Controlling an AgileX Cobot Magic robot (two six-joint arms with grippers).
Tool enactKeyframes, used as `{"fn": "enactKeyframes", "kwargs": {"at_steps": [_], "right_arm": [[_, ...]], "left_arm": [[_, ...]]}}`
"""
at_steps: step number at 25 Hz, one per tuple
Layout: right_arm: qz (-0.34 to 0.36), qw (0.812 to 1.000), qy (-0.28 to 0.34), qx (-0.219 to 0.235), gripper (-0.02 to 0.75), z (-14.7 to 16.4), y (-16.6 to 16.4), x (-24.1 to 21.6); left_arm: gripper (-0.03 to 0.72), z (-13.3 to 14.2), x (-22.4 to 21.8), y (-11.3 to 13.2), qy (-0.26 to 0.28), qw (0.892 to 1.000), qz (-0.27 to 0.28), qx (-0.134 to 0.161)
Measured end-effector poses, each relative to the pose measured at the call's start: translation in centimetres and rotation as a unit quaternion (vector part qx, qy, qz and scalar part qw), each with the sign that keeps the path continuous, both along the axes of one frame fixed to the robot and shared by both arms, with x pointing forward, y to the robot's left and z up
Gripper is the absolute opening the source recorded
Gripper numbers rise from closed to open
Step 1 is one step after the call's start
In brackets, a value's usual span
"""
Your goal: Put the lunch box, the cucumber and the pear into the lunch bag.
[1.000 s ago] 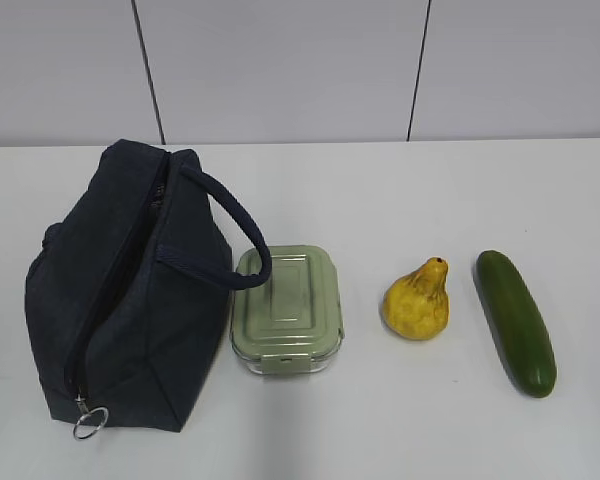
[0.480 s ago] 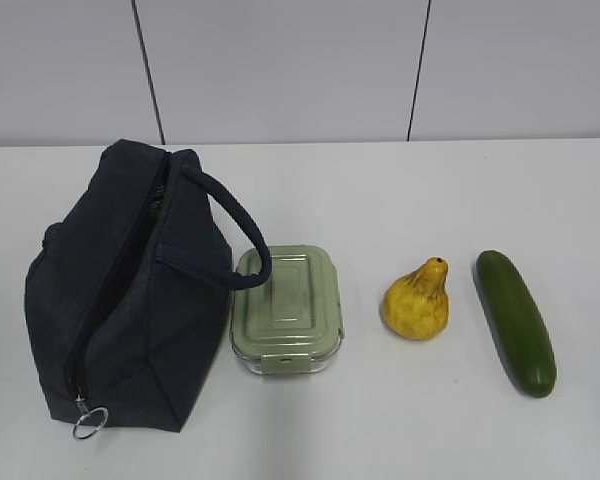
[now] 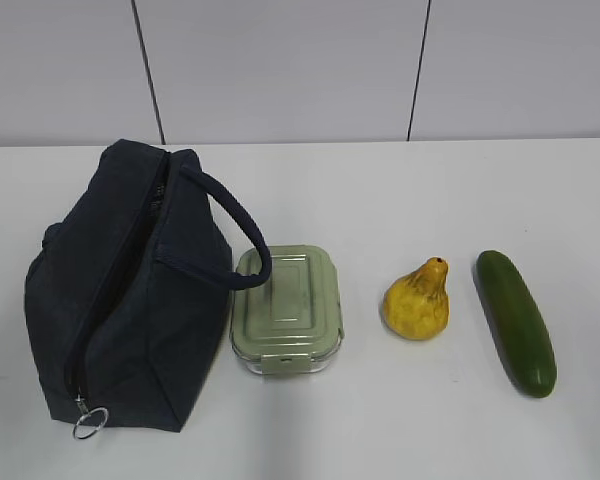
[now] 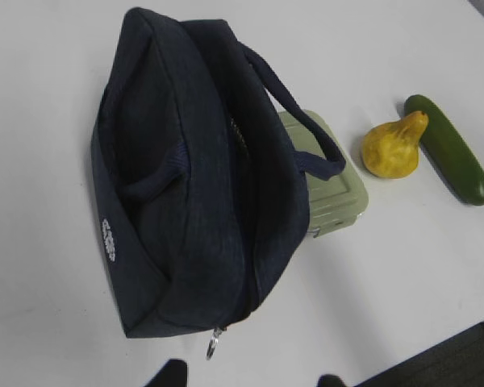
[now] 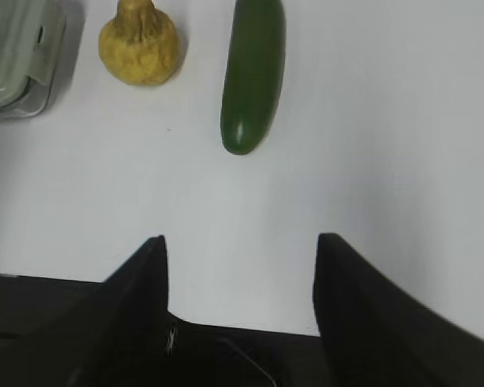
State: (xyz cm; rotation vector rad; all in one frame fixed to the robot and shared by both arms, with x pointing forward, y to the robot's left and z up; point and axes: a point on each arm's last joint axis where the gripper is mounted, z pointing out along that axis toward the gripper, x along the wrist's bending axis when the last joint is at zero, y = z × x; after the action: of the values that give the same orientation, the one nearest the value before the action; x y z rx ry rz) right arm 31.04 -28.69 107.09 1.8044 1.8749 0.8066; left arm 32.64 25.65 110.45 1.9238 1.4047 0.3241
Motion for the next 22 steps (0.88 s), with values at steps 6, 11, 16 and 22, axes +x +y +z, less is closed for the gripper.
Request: {"fn": "enactKeyframes", "kwargs": {"at_steps": [6,11,16,22], "right_arm": [[-0.005,0.998,0.060,0.003,0.443,-1.5,0.3,4.4],[-0.007,0.994,0.111,0.004,0.443,-3.4,0.5,7.5],[-0.005,0.993,0.122,0.002,0.443,-4.5,0.6,9.3],[-0.009,0.992,0.125,0.007,0.443,-5.7,0.7,11.1]], "left_arm": [[0.298,-1.7,5.3,-1.2,0.018,0.999,-0.021,0.028],[0.298,-4.2,8.6,-2.2,0.056,0.995,-0.061,0.057],[0.298,-5.3,10.3,-2.5,0.050,0.994,-0.072,0.072],[0.298,-6.2,11.6,-2.7,0.045,0.994,-0.071,0.076]]}}
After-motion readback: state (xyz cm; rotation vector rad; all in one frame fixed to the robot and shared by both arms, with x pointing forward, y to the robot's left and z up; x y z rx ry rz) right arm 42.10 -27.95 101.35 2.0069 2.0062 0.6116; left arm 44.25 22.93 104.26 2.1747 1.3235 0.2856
